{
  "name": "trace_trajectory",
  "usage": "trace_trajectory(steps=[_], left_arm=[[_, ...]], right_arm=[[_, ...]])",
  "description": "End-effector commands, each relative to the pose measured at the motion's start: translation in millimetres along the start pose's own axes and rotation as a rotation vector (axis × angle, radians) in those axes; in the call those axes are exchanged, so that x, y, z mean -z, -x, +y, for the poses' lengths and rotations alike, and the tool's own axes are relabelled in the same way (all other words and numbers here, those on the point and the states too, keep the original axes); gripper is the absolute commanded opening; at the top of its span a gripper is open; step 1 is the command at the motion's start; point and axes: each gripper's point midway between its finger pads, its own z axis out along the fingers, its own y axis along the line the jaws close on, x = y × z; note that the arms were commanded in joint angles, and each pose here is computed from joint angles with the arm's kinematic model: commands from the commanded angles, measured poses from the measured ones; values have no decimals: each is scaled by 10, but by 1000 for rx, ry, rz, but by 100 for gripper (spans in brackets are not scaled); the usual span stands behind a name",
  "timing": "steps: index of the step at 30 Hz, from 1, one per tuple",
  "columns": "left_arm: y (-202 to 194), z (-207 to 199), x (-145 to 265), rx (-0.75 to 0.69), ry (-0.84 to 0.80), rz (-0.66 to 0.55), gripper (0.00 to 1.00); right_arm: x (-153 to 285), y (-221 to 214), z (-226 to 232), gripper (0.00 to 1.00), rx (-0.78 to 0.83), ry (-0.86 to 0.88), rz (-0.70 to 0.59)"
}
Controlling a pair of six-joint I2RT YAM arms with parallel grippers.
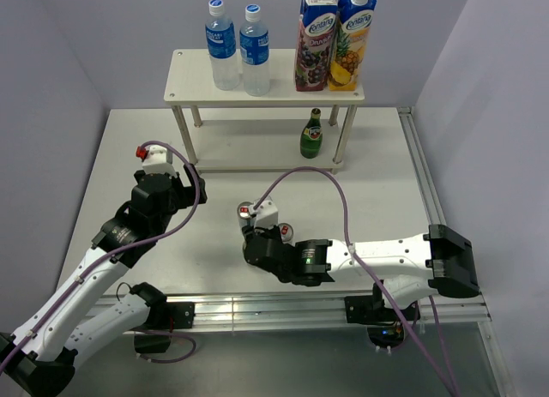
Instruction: Place and organize the beverage onto the shelf
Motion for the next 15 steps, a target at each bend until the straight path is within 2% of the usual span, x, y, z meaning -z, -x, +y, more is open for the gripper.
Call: trace_trajectory(steps=[1, 6, 15], left_arm=[[62, -16, 28, 16, -14, -21, 94], [78, -20, 38, 19, -17, -28, 94], [89, -16, 46, 19, -17, -31, 94]], right_arm=[[56, 302, 148, 6, -51, 29, -60], [159, 479, 153, 0, -62, 40, -82], [458, 945, 118, 0, -115, 72, -151]])
